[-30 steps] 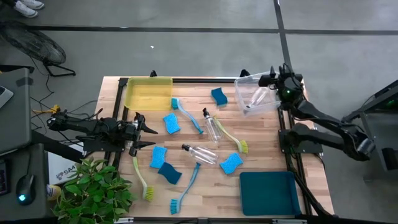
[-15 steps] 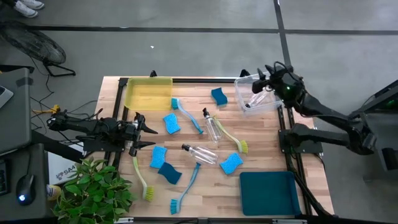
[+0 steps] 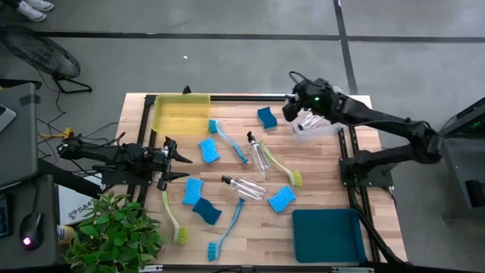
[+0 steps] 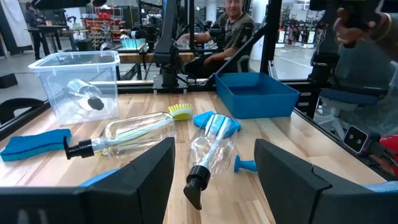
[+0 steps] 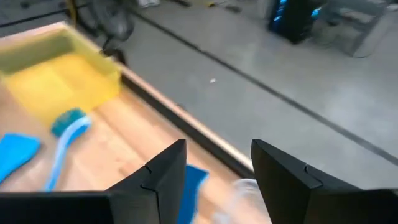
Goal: Pick & Place Kitchen Sink Supplies
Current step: Put the yellow dish brush into the blue bin
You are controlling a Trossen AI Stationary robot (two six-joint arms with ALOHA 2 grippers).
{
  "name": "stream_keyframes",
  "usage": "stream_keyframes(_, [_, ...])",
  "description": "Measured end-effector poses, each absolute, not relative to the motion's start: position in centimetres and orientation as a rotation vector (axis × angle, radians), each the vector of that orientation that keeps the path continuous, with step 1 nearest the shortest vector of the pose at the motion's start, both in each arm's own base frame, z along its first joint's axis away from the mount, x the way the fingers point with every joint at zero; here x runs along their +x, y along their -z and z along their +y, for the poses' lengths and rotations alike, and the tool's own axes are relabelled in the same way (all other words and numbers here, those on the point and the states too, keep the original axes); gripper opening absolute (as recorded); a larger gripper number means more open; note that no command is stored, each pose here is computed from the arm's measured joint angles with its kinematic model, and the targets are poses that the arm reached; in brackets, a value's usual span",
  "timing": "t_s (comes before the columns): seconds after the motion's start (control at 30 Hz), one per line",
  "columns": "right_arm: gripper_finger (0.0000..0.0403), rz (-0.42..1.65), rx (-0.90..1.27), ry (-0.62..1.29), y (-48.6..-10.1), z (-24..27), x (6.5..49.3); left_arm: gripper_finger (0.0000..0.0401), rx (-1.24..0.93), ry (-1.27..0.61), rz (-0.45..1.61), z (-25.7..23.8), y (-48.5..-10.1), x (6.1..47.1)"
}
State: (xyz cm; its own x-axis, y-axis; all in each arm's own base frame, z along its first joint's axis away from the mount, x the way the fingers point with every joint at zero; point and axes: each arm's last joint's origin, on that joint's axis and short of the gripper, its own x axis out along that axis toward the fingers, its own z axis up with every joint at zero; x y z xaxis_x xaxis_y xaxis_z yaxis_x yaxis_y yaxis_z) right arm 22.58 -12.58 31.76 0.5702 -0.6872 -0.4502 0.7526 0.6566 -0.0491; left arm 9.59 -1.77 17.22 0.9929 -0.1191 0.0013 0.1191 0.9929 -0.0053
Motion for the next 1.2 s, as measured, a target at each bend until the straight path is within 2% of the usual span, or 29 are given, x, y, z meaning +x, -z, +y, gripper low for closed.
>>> stream_keyframes(0.23, [0.0175, 0.543, 0.188, 0.786, -29.7, -12.2, 25.7, 0.0216, -0.006, 0.119, -0.001, -1.8, -17.2, 9.6])
stream_keyframes(0.43, [0.0175, 0.720, 0.284, 0.673, -27.9, -10.7, 25.7, 0.0216, -0.006, 0.119, -0.001, -1.8, -17.2, 9.6])
stream_keyframes(0.57, [0.0174, 0.935, 0.410, 0.523, -26.7, -8.3, 24.7, 0.0216, -0.006, 0.119, -0.001, -1.8, -17.2, 9.6])
stream_keyframes(0.67, [0.0172, 1.134, 0.448, 0.529, -25.8, -6.2, 23.5, 0.0216, -0.005, 0.119, -0.001, -1.8, -17.2, 9.6])
stream_keyframes(0.77, [0.0168, 1.228, 0.437, 0.564, -24.9, -4.2, 22.9, 0.0216, -0.005, 0.119, -0.001, -1.8, -17.2, 9.6])
stream_keyframes(0.97, [0.0165, 1.178, 0.516, 0.489, -22.1, -0.3, 23.4, 0.0216, -0.006, 0.119, -0.001, -1.8, -17.2, 9.6])
stream_keyframes(1.2, [0.0165, 1.085, 0.629, 0.517, -18.2, 0.8, 22.9, 0.0216, -0.005, 0.119, -0.001, -1.8, -17.2, 9.6])
